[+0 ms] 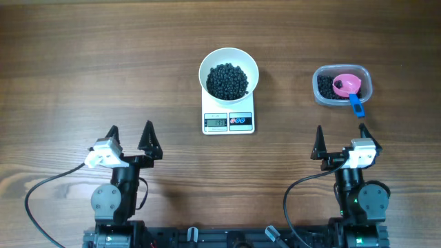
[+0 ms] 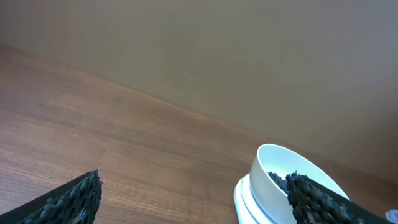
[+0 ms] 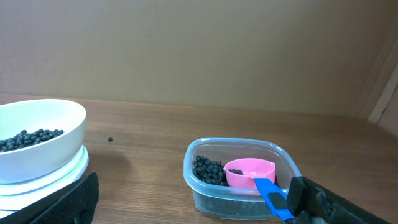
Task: Scoop item into bowl and weigh 150g on scale
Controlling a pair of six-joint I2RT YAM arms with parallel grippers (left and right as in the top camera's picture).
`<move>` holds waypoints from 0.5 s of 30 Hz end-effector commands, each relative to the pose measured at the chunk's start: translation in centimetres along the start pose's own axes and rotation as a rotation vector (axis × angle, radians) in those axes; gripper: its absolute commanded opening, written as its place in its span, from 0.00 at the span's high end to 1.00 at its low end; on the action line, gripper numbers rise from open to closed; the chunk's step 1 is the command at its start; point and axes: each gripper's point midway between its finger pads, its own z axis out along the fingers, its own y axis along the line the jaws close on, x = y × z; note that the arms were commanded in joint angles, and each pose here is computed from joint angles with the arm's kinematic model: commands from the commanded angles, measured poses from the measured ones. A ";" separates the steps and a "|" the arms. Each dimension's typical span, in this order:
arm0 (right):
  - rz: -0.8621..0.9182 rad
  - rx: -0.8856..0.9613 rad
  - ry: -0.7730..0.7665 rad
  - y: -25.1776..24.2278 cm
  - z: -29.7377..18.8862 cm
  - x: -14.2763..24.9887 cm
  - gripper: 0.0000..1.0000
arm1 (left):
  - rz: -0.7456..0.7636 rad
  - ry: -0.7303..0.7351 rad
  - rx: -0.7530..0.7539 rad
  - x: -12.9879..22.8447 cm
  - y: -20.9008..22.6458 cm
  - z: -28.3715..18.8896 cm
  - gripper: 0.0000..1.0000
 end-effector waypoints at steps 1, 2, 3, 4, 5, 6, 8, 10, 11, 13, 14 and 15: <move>0.012 -0.016 -0.014 0.3 -0.1 -0.3 0.00 | -0.005 -0.025 0.012 -0.4 -0.1 -0.3 0.00; 0.012 -0.016 -0.014 0.3 -0.1 -0.3 0.00 | -0.005 -0.027 0.013 -0.4 -0.1 -0.4 0.00; 0.012 -0.016 -0.014 0.3 -0.1 -0.3 0.00 | -0.005 -0.029 0.013 -0.4 -0.1 -0.5 0.00; 0.012 -0.016 -0.014 0.3 -0.1 -0.3 0.00 | -0.004 -0.031 0.014 -0.5 -0.1 -0.6 0.00; 0.012 -0.016 -0.014 0.3 -0.1 -0.3 0.00 | -0.005 -0.032 0.015 -0.5 -0.1 -0.7 0.00; 0.012 -0.016 -0.014 0.3 -0.1 -0.3 0.00 | -0.004 -0.034 0.016 -0.5 -0.1 -0.8 0.00; 0.012 -0.016 -0.014 0.3 -0.1 -0.3 0.00 | -0.004 -0.032 0.015 -0.4 -0.1 -0.9 0.00; 0.012 -0.016 -0.014 0.3 -0.1 -0.3 0.00 | -0.005 -0.022 0.011 -0.2 0.0 -0.9 0.00; 0.012 -0.016 -0.014 0.3 -0.1 -0.3 0.00 | -0.004 -0.018 0.009 -0.1 0.0 -0.9 0.00; 0.012 -0.016 -0.014 0.3 -0.1 -0.3 0.00 | -0.004 -0.007 0.004 0.2 0.1 -0.9 0.00; 0.012 -0.016 -0.014 0.3 -0.1 -0.3 0.00 | -0.005 0.000 0.001 0.4 0.2 -0.9 0.00; 0.012 -0.016 -0.014 0.3 -0.1 -0.3 0.00 | -0.005 0.015 -0.005 0.7 0.4 -0.9 0.00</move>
